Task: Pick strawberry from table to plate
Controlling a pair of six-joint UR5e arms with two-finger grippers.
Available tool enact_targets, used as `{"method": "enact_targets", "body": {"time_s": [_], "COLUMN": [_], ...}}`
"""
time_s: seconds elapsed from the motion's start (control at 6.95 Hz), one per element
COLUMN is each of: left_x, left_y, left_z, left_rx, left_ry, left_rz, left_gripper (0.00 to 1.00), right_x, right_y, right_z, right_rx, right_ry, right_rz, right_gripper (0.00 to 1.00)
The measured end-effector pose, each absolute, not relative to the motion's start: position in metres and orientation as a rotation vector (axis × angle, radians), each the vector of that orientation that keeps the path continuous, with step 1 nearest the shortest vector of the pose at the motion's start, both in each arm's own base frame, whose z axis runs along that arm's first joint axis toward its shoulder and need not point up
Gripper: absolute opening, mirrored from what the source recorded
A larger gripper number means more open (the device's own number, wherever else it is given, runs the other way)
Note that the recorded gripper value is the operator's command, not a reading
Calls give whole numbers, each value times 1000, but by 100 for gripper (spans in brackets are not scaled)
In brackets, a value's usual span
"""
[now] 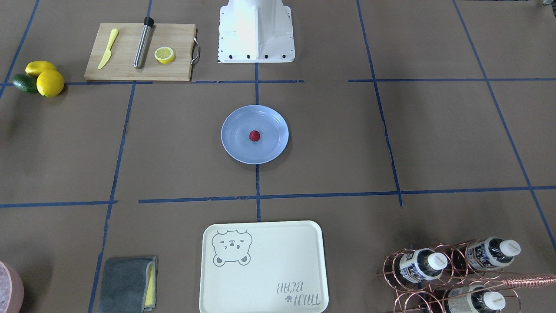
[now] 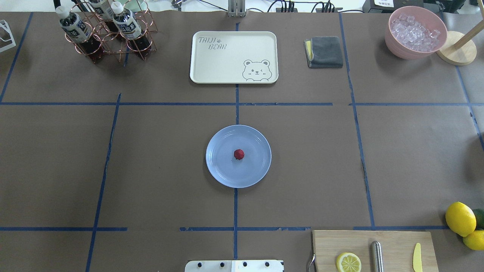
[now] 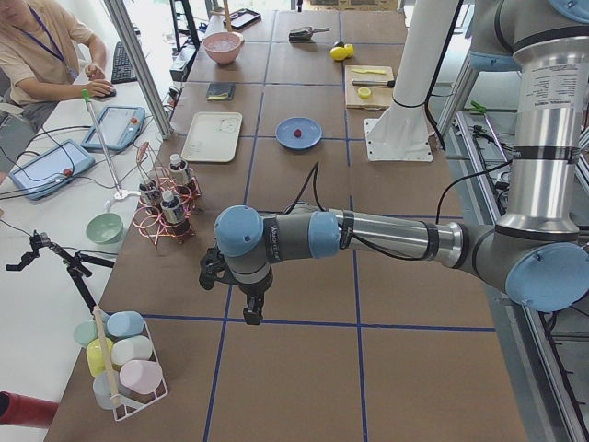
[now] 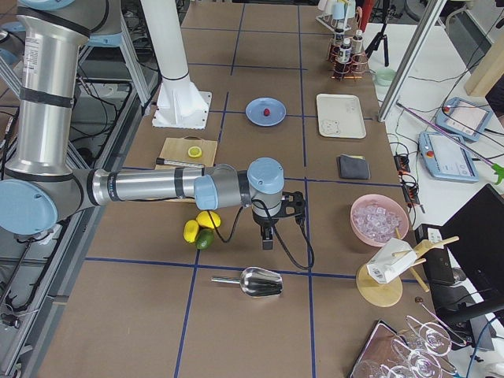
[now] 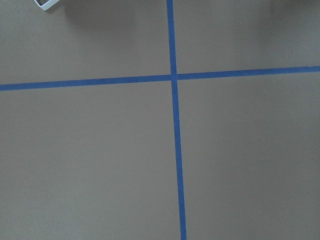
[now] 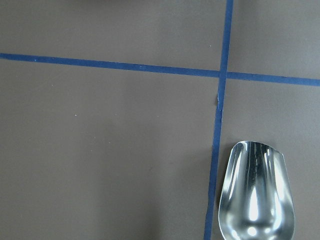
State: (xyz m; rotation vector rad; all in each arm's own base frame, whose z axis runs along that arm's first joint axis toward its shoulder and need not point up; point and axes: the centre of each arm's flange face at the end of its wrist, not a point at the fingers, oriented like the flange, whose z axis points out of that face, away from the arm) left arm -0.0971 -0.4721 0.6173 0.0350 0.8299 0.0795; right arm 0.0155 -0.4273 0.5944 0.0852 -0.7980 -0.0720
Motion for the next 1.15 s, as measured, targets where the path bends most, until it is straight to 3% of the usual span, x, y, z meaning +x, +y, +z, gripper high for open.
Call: {"method": "enact_targets", "body": {"time_s": [1.15], "left_x": [-97], "left_y": [-484], "left_z": [609], "left_rx": [65], "left_ry": [821], "left_rz": [97], "left_gripper": [100], "right_x": [9], "right_y": [-430], "right_z": [601], "right_rx": [33], "right_ry": [-788], "right_rz": [-192], "right_gripper": [100]}}
